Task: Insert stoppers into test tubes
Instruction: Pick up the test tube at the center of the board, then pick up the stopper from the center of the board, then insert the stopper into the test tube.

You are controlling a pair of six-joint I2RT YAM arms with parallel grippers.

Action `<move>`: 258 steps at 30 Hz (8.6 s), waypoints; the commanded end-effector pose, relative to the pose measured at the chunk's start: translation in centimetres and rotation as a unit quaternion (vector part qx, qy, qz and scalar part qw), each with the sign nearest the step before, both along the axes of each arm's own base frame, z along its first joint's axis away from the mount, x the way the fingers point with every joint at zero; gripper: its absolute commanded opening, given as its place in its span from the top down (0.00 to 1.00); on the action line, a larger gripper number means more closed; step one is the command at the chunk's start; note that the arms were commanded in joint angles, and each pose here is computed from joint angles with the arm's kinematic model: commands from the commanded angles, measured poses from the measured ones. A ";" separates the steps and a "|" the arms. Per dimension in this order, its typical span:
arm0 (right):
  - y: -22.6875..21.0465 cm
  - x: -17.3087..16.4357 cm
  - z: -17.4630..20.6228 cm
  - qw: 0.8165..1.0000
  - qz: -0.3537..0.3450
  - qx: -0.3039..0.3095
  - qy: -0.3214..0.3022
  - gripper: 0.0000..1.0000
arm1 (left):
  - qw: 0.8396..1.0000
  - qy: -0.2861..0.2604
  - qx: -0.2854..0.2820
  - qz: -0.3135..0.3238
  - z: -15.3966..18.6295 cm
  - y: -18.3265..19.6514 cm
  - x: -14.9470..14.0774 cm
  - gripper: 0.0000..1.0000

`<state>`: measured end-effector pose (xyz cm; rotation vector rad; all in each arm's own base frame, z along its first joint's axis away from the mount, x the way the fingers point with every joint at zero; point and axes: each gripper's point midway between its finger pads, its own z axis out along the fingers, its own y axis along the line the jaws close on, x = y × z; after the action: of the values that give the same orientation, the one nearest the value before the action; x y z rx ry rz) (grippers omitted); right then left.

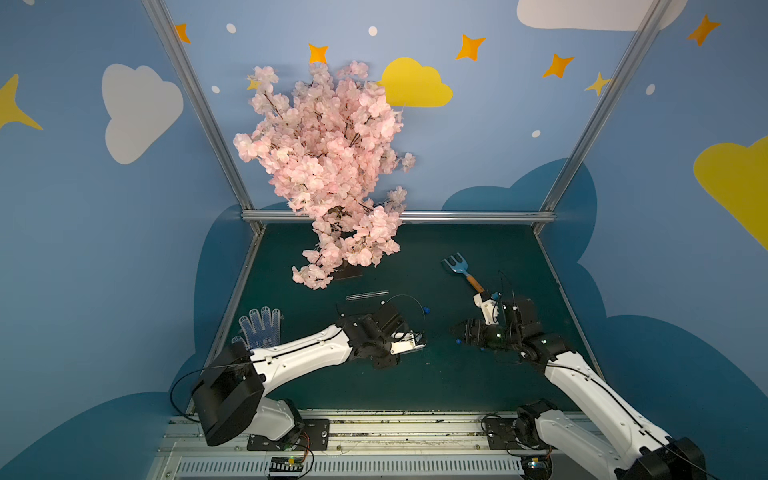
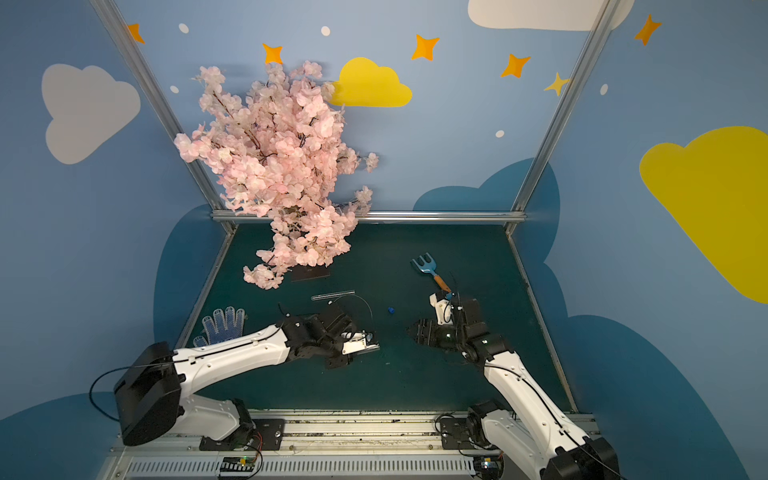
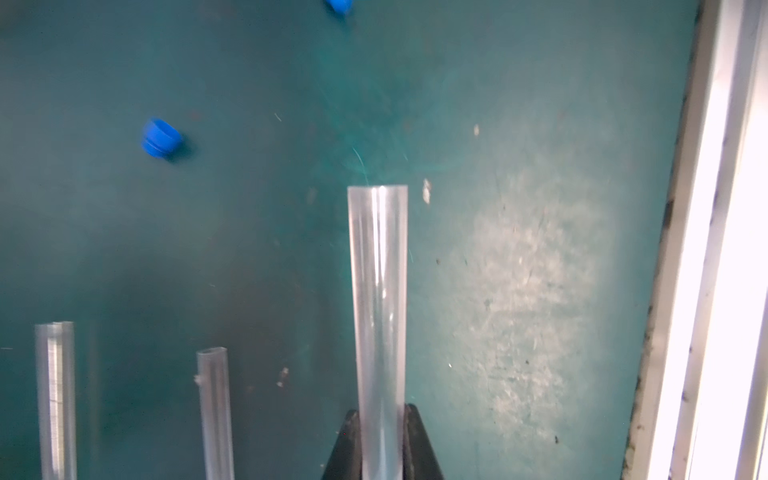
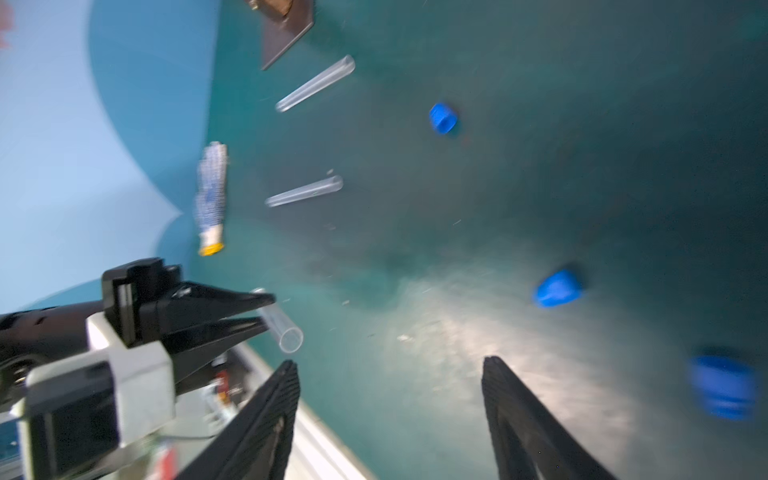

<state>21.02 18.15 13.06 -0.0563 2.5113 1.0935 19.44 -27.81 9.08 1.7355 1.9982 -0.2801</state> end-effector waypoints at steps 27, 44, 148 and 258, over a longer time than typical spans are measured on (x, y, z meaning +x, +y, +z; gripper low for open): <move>10.0 -2.0 2.2 0.970 0.143 0.156 0.122 0.65 | 0.995 -0.010 -0.101 -0.012 3.0 -2.4 0.1 0.89; 10.4 -2.4 2.4 0.965 0.154 0.167 0.133 0.93 | 0.993 -0.019 -0.118 0.011 2.6 -2.3 0.7 0.59; 6.3 13.0 -11.4 0.818 0.460 -0.309 -0.153 0.70 | 0.989 -0.066 -0.075 0.113 0.7 5.7 5.7 0.90; 12.1 -2.2 0.3 0.774 0.556 -0.135 -0.272 0.85 | 0.952 -0.289 0.008 -0.102 1.9 3.6 5.6 0.93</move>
<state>18.94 29.62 12.44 -1.8269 1.9613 0.7895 24.45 -23.91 10.26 1.7870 1.4131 0.1464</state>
